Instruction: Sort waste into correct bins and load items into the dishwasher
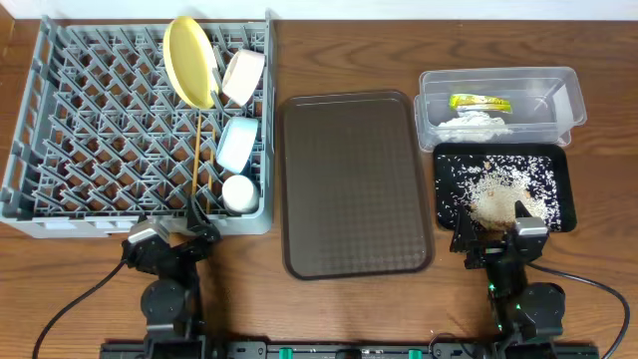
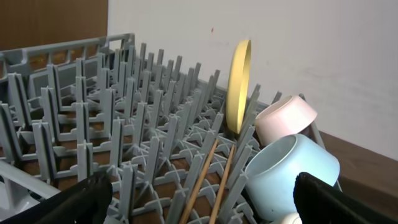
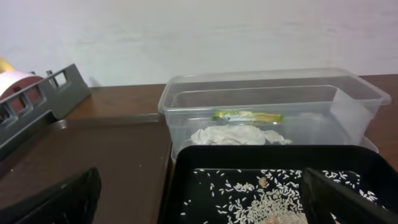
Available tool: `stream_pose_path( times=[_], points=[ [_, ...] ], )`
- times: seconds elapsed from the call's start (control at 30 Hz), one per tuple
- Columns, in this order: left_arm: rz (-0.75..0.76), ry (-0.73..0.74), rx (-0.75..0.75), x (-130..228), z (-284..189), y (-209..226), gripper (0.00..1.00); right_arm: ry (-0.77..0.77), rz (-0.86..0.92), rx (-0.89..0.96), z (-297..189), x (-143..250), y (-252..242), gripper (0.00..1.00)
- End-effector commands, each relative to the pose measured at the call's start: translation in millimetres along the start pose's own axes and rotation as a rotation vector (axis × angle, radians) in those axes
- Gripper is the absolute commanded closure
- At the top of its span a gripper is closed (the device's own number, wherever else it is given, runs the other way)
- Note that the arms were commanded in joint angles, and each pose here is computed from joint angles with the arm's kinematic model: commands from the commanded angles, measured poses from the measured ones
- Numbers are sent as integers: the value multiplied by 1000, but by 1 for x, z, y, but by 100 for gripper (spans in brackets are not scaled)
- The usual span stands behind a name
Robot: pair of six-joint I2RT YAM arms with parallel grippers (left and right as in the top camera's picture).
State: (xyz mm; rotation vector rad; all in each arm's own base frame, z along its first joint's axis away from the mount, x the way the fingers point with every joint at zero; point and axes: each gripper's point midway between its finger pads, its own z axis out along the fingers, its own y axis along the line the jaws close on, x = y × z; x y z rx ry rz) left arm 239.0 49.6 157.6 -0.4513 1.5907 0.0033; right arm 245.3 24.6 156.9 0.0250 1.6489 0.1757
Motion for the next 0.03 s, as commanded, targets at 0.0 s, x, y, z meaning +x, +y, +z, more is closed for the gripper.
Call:
stream_pose_path(
  times=[0.0],
  points=[
    [31, 47, -33, 15, 0, 8, 7, 2, 13, -14, 0, 1, 3, 1]
  ],
)
